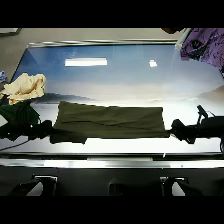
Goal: Fold the clothes and pants, and hang the long-sleeved shirts on hangers.
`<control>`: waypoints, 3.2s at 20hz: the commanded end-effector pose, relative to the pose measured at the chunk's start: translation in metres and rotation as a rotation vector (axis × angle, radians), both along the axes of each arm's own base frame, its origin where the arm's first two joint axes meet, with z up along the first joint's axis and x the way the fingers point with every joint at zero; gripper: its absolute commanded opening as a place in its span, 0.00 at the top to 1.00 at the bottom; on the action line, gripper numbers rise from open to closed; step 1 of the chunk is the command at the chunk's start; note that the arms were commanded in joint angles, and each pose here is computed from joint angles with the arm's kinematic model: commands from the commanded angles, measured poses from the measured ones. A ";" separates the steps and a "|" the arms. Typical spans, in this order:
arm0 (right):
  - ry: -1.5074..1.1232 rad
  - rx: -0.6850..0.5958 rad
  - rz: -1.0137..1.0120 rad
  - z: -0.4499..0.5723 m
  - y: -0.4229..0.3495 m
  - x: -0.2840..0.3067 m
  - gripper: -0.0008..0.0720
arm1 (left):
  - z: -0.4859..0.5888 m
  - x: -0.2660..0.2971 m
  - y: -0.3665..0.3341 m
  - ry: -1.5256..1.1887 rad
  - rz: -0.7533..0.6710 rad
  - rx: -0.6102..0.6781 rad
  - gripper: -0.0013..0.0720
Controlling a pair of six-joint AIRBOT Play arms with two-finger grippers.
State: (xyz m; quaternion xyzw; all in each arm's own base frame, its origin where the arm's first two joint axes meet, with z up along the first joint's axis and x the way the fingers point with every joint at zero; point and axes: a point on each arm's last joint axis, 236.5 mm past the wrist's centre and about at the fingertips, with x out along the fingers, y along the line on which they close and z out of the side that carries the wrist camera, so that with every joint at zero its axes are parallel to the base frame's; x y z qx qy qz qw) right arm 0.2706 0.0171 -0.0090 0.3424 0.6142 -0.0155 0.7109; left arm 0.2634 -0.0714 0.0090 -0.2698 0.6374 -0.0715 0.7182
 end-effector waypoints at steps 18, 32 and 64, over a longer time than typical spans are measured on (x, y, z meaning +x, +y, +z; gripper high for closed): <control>-0.062 -0.023 -0.010 -0.042 -0.006 0.138 0.48 | -0.064 0.172 -0.003 -0.008 -0.103 -0.001 0.46; 0.041 0.273 -0.009 -0.065 -0.039 0.126 0.16 | 0.023 0.215 0.035 -0.195 -0.065 0.152 0.22; -0.111 -0.252 0.034 0.179 -0.045 0.089 0.95 | -0.054 0.095 -0.471 -0.116 -0.100 -0.530 0.96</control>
